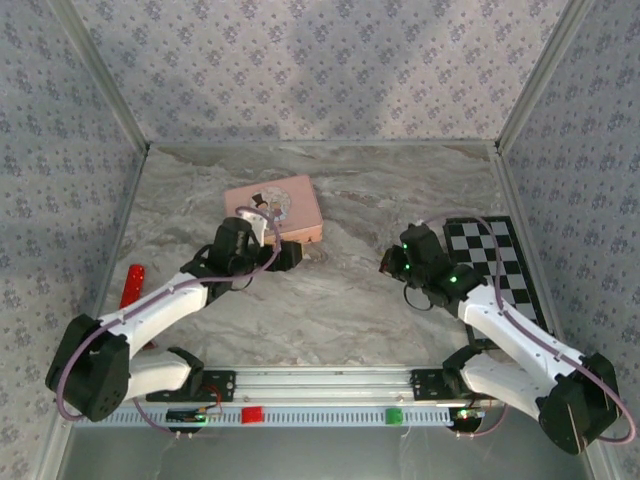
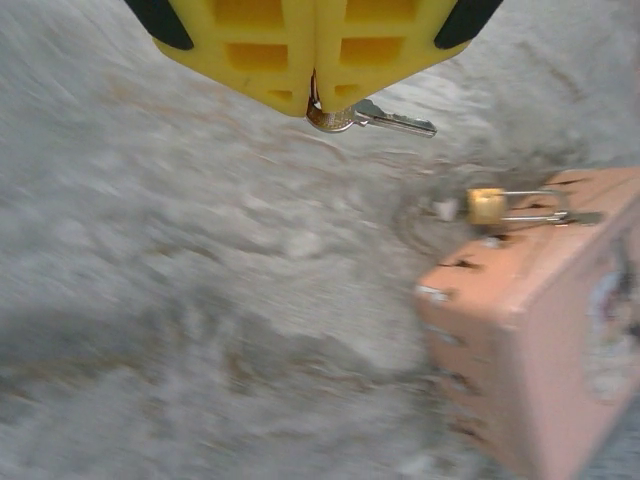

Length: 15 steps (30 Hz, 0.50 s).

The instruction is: Unlock the padlock with the key

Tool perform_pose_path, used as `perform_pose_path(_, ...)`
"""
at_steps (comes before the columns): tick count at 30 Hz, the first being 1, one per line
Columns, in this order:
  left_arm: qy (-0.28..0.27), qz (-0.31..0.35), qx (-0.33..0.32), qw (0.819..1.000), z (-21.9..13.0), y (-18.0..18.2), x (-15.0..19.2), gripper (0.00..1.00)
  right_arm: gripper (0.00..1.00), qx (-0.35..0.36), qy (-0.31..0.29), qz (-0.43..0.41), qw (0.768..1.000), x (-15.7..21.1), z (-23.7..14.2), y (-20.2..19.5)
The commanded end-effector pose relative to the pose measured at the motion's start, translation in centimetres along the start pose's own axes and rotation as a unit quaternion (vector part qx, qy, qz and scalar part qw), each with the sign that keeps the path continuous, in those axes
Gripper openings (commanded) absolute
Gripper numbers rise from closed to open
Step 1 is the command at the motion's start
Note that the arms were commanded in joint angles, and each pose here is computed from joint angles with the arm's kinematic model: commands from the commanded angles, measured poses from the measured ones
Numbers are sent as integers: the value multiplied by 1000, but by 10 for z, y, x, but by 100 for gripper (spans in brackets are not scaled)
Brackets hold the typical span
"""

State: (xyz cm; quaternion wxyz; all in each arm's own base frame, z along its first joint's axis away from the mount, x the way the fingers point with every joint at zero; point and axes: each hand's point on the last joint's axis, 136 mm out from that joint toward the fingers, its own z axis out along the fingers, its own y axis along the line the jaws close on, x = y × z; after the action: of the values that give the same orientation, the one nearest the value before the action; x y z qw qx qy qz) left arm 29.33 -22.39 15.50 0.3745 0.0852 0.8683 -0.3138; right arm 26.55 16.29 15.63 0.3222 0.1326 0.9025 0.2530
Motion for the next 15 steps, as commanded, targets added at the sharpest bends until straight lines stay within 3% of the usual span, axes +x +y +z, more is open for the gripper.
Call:
perform_pose_path(1, -47, -18, 90, 995, -19, -46, -40, 100, 0, -110, -31, -57, 992, -25, -2, 59)
perform_pose_path(7, -62, -31, 164, 984, -34, -88, -55, 95, 0, -179, -13, -51, 982, -30, 12, 101)
perform_pose_path(15, -66, -9, 176, 982, -30, -111, -63, 79, 0, -231, 5, -53, 971, -21, 19, 141)
